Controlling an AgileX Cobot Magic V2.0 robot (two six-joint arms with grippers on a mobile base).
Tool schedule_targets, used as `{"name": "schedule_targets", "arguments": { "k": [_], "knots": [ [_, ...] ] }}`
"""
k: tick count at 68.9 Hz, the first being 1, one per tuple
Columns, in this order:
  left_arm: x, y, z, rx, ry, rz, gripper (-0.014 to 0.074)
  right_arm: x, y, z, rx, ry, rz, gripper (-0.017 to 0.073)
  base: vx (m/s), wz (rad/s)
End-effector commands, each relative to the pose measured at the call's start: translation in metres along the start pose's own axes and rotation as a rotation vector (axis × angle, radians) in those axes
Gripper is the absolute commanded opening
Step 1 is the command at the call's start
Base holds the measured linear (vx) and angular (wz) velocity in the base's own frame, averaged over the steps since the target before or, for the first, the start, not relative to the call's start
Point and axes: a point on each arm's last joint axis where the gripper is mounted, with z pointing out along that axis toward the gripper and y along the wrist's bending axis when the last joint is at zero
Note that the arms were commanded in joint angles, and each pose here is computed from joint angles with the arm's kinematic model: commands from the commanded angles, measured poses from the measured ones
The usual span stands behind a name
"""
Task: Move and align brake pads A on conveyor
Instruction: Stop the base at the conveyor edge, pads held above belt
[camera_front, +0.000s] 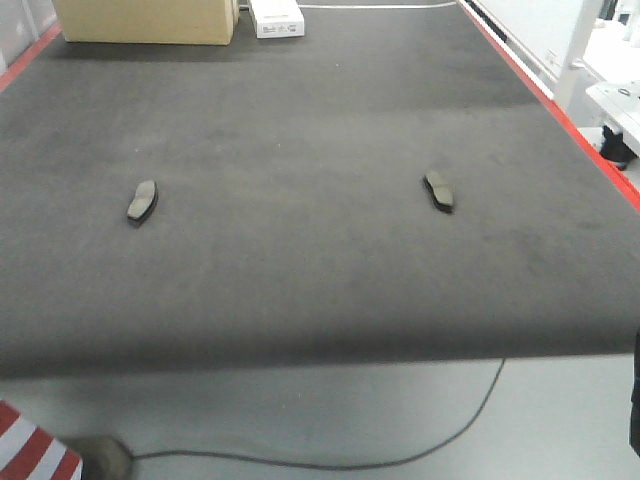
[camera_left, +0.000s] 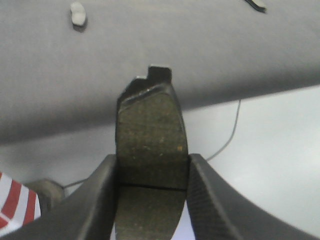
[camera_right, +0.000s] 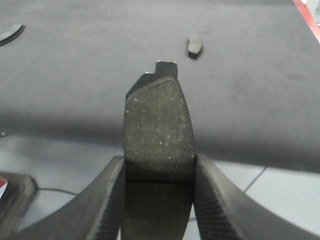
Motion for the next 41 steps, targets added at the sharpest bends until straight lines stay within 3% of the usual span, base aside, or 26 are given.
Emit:
{"name": "schedule_targets", "arguments": {
  "k": [1,41],
  "knots": [
    [-0.0151,-0.0029,-0.0048,0.027,-0.103,0.007,-0.0006,-0.0176,0.0,-0.0045,0.001,-0.118,-0.005,-0.0004,0.36,0.05],
    [-0.0152,-0.003,-0.0046,0.028,-0.103,0.007,-0.0006,-0.0176,0.0,-0.0045,0.001,-0.118,-0.005,-0.0004,0.33,0.01]
  ]
}}
